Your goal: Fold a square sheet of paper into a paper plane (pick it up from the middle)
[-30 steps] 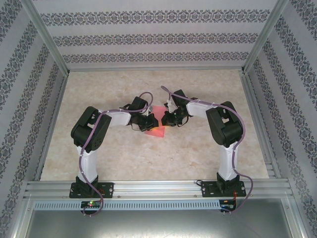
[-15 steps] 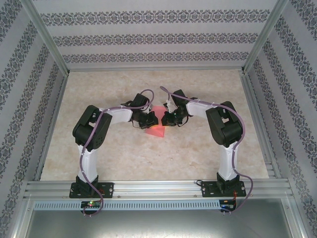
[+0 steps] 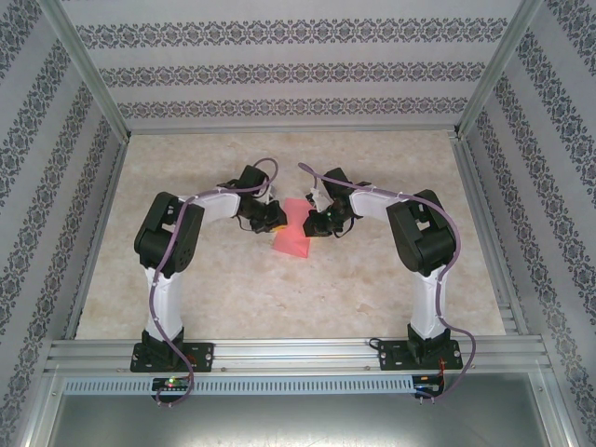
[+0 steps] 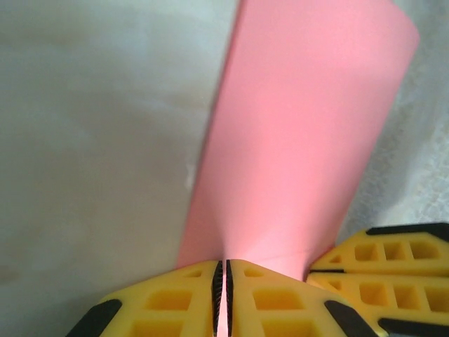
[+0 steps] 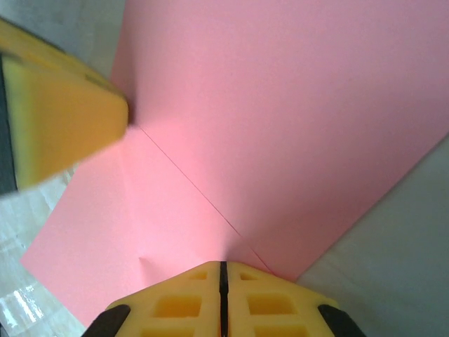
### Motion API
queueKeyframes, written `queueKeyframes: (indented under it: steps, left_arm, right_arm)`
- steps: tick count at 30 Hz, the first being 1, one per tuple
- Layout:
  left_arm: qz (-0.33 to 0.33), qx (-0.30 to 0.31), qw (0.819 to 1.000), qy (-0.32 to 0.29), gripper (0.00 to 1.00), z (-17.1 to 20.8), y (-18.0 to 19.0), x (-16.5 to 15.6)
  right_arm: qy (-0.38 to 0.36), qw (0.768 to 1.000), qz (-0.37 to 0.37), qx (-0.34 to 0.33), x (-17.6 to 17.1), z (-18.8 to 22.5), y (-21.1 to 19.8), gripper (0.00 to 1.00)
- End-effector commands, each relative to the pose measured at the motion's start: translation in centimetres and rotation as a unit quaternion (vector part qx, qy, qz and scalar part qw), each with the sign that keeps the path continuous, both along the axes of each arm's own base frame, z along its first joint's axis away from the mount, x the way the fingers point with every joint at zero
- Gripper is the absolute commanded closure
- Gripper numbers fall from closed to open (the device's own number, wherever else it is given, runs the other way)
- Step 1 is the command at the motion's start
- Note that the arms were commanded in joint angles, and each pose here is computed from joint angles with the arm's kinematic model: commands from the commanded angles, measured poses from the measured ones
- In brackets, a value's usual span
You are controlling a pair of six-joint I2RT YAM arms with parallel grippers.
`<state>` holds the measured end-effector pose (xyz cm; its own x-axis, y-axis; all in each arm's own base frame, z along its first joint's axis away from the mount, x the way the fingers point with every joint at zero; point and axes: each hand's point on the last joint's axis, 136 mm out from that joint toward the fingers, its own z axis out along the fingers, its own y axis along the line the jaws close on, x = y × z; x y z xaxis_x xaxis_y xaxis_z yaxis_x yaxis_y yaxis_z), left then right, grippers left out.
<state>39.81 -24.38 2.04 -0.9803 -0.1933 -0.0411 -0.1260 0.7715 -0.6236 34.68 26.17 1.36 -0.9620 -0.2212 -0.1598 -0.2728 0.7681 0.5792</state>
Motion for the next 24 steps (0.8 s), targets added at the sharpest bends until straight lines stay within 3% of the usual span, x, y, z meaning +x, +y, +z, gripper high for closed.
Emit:
queueKeyframes:
  steps: [1, 10, 17, 24]
  left_arm:
    - [0.020, 0.070, 0.997, 0.014, 0.84, -2.1, 3.9, 1.1]
    - [-0.004, -0.003, 0.999, -0.048, 0.86, 3.7, 0.8, 0.8]
    - [-0.053, -0.044, 0.997, -0.023, 0.91, 2.8, -3.1, -1.7]
    - [-0.062, -0.018, 0.998, 0.009, 0.94, -0.1, -3.5, -2.4]
  right_arm:
    - [0.066, 0.991, -0.015, -0.115, -2.7, -5.6, -4.9, 0.91]
    - [0.063, 0.993, -0.019, -0.094, -2.1, -4.9, -3.9, 0.91]
    - [0.065, 0.994, -0.019, -0.085, -2.0, -4.6, -3.3, 0.91]
    - [0.050, 0.998, -0.007, -0.046, -1.4, -3.0, -1.9, 0.90]
